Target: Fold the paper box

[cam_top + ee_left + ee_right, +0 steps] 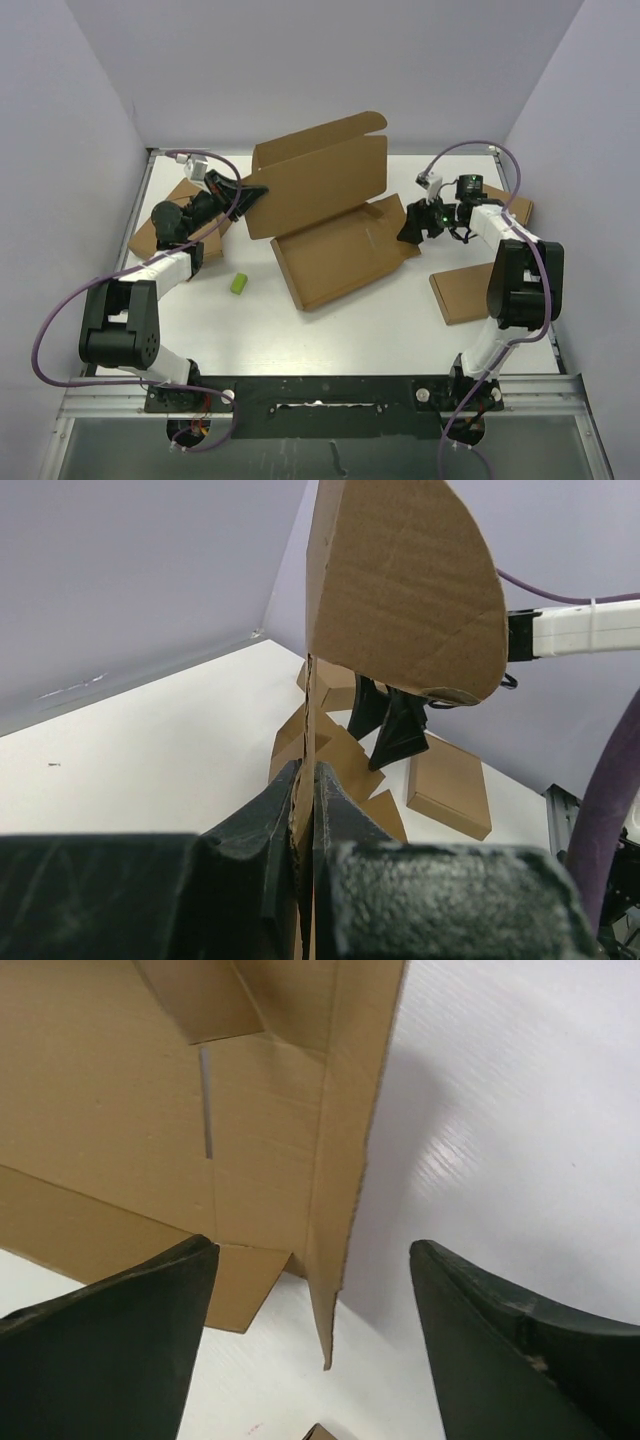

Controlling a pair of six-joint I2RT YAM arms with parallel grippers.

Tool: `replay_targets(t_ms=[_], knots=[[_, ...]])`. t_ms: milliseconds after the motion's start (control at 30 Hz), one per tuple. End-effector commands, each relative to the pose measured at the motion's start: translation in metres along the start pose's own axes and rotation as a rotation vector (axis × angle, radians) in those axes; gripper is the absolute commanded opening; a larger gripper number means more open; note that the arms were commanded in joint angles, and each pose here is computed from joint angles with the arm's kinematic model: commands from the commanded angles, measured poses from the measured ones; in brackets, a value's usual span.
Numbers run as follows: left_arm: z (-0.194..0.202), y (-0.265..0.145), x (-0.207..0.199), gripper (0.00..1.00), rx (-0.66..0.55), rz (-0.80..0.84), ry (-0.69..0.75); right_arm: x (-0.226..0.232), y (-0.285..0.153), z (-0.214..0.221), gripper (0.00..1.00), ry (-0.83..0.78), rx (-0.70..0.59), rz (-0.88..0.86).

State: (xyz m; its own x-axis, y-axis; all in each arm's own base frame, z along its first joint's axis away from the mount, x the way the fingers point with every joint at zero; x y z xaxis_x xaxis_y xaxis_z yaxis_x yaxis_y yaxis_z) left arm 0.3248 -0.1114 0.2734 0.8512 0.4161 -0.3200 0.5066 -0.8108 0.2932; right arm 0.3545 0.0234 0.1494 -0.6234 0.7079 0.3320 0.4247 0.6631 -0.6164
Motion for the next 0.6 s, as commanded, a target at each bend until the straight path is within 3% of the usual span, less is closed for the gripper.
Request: replay_targets(t_ms=[0,167,267,433,567], knots=[[-0.023,0.000,-0.018,0.00,-0.071,0.063,0.096,-0.011,0.001,-0.018,0.73,-0.043,-0.044,0.040],[-0.024,0.000,-0.019,0.00,-0.080,0.067,0.092,-0.006,0.005,-0.014,0.34,-0.031,-0.048,-0.020],[-0.024,0.000,-0.019,0.00,-0.080,0.074,0.082,0.000,0.003,-0.016,0.16,-0.034,-0.067,-0.052],[-0.022,-0.001,-0.020,0.00,-0.076,0.079,0.060,0.014,-0.009,-0.027,0.02,-0.068,-0.144,-0.072],[-0.017,-0.004,-0.019,0.00,-0.067,0.054,0.052,0.028,-0.022,-0.035,0.00,-0.104,-0.214,-0.089]])
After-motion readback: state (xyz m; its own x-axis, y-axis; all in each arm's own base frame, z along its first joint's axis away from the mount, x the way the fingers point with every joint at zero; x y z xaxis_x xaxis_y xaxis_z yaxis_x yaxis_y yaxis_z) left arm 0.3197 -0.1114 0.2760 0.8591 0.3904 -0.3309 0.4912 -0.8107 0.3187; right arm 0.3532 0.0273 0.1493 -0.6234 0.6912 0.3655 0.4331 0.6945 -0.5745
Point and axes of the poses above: each gripper's point midway between its finger pads, its own y axis out along the fingers, its own x axis along the line the jaws close on, z = x × y, the point moved 9 cm from there along -y, back along the fingers, and after that the axes turned 3 degrees about y, right-handed, at the moved point
